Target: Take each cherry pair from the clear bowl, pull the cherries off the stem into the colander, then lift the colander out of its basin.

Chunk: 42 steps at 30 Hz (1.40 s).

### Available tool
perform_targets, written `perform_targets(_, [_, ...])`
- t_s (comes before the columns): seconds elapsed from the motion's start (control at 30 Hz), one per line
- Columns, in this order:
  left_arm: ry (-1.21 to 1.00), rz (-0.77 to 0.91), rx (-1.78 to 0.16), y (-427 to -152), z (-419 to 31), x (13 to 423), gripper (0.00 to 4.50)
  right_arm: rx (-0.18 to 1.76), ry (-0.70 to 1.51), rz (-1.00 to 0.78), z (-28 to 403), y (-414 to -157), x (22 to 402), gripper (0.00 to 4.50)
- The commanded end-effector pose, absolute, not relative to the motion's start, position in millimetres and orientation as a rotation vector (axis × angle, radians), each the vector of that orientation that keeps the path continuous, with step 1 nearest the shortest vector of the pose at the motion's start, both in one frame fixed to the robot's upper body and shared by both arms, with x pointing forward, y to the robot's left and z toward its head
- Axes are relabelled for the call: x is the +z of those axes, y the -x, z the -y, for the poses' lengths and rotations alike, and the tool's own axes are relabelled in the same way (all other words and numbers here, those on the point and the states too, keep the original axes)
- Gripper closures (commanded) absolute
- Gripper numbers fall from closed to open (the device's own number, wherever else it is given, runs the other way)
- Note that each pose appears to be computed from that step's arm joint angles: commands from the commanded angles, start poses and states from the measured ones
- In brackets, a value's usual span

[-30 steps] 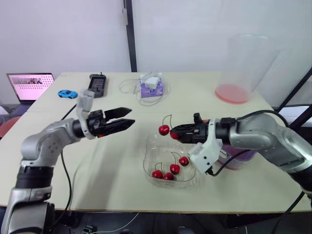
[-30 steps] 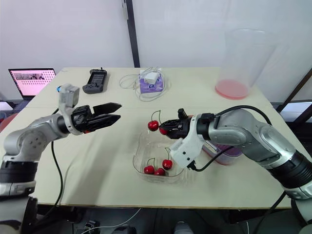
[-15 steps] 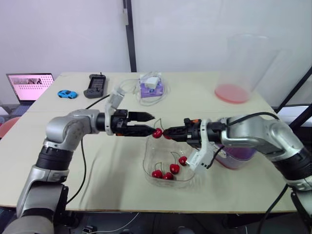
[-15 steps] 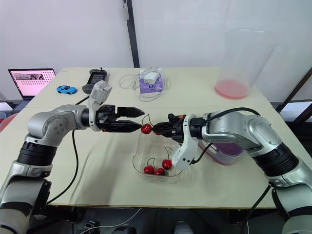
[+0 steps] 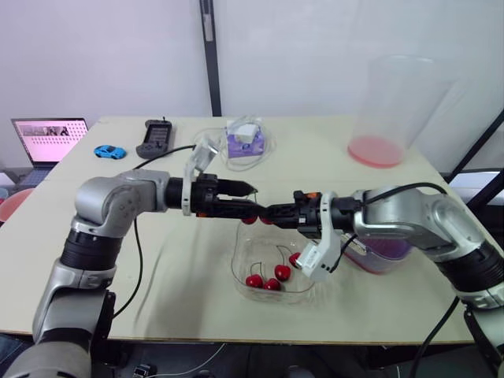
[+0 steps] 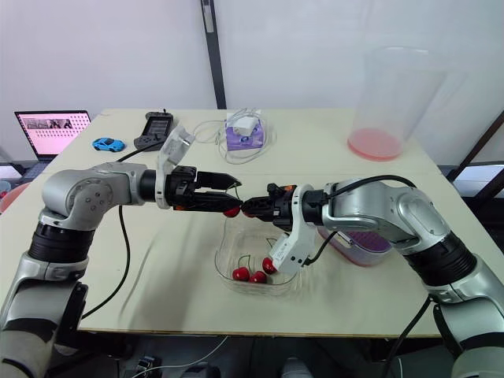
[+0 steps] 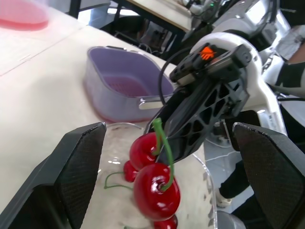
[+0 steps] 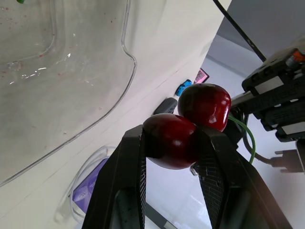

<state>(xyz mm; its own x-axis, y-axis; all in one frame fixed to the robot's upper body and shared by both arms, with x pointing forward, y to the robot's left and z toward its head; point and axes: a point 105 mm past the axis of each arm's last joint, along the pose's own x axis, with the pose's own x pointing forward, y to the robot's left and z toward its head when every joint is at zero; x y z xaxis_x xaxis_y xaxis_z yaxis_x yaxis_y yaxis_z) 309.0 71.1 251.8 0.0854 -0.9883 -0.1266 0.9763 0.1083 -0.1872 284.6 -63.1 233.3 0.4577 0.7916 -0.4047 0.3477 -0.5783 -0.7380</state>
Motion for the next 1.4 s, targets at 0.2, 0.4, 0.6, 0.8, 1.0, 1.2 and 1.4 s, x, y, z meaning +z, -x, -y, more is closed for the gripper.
perform_targets(0.2, [0.096,-0.181,-1.502,-305,-60,271,0.00,0.966,2.120,1.004,58,-278,249,3.19])
perform_targets(0.4, [0.073,-0.201,-1.493,-306,-58,265,1.22,0.960,2.124,0.988,59,-278,250,3.22])
perform_targets(0.6, [0.073,-0.226,-1.505,-304,-56,260,4.46,0.965,2.127,0.985,60,-277,250,3.22])
perform_targets(0.8, [0.090,-0.156,-1.500,-308,-54,271,4.46,1.019,2.111,0.956,63,-273,244,3.22])
perform_targets(1.0, [0.090,-0.159,-1.506,-308,-55,270,4.49,1.061,2.004,0.867,66,-273,250,2.85])
perform_targets(1.2, [0.087,-0.150,-1.502,-309,-56,268,4.50,1.067,1.916,0.818,74,-266,263,0.25])
perform_targets(1.4, [0.090,-0.074,-1.516,-309,-60,273,4.50,1.174,1.357,0.489,90,-254,277,0.05])
